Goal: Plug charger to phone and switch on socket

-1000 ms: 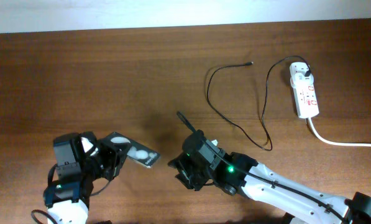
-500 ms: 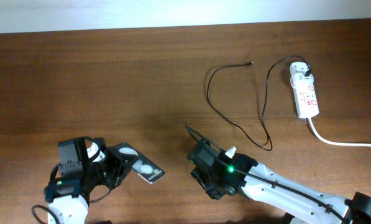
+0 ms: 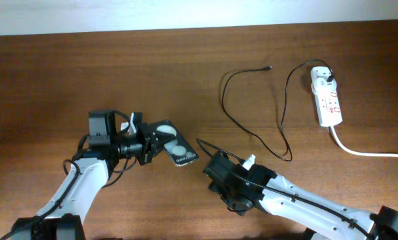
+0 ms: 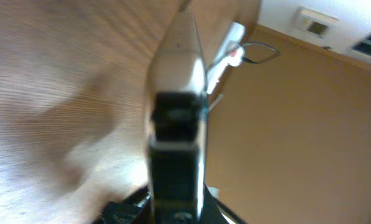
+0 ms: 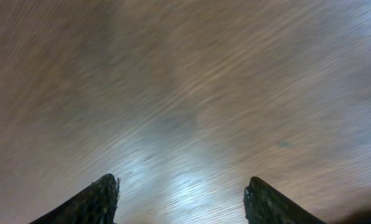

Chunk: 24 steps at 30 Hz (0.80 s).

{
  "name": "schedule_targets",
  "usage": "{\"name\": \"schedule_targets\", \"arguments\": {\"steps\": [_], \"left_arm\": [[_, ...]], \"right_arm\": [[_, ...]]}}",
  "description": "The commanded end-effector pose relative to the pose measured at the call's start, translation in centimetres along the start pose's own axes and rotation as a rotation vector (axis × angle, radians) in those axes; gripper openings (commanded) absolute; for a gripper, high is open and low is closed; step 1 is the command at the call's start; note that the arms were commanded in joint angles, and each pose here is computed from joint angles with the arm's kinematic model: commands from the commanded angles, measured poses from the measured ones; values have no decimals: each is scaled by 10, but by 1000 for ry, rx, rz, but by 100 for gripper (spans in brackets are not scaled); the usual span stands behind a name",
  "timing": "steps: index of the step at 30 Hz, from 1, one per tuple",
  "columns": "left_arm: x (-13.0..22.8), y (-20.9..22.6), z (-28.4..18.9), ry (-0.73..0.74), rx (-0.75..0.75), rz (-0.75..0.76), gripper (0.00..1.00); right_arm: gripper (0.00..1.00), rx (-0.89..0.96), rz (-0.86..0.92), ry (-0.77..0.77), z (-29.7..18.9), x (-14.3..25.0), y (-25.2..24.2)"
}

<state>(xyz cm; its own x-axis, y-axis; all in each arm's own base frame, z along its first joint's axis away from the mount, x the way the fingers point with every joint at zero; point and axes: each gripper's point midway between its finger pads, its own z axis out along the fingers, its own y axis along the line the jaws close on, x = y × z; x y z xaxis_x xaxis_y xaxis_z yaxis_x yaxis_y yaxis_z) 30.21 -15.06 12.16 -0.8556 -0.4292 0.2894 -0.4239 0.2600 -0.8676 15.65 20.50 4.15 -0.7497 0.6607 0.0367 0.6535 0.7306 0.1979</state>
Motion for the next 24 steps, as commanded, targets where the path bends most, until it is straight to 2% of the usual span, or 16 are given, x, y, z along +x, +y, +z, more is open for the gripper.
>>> {"name": "schedule_targets", "arguments": {"steps": [1,4,7,9,15,18,24], "left_arm": [[19,-49,-11,154,141,52,0],[36,-62,-19,256,203,63,0],[44,-66,-22,309,230,68,0],[45,-66,-22,310,233,77,0],[45,-66,-22,306,238,111,0],[46,-66,-23,313,243,113,0],[51,-68,-25,342,258,115,0]], "right_arm": [[69,11,-10,-93,-3,-15,-4],[88,9,-10,-127,-3,-21,-4],[99,51,-13,-133,-4,-22,-14],[99,56,-14,-159,-4,-26,-15],[99,17,-182,-187,-20,-51,8],[99,13,-119,-199,-24,-68,9],[99,14,-114,-200,-24,-69,8]]}}
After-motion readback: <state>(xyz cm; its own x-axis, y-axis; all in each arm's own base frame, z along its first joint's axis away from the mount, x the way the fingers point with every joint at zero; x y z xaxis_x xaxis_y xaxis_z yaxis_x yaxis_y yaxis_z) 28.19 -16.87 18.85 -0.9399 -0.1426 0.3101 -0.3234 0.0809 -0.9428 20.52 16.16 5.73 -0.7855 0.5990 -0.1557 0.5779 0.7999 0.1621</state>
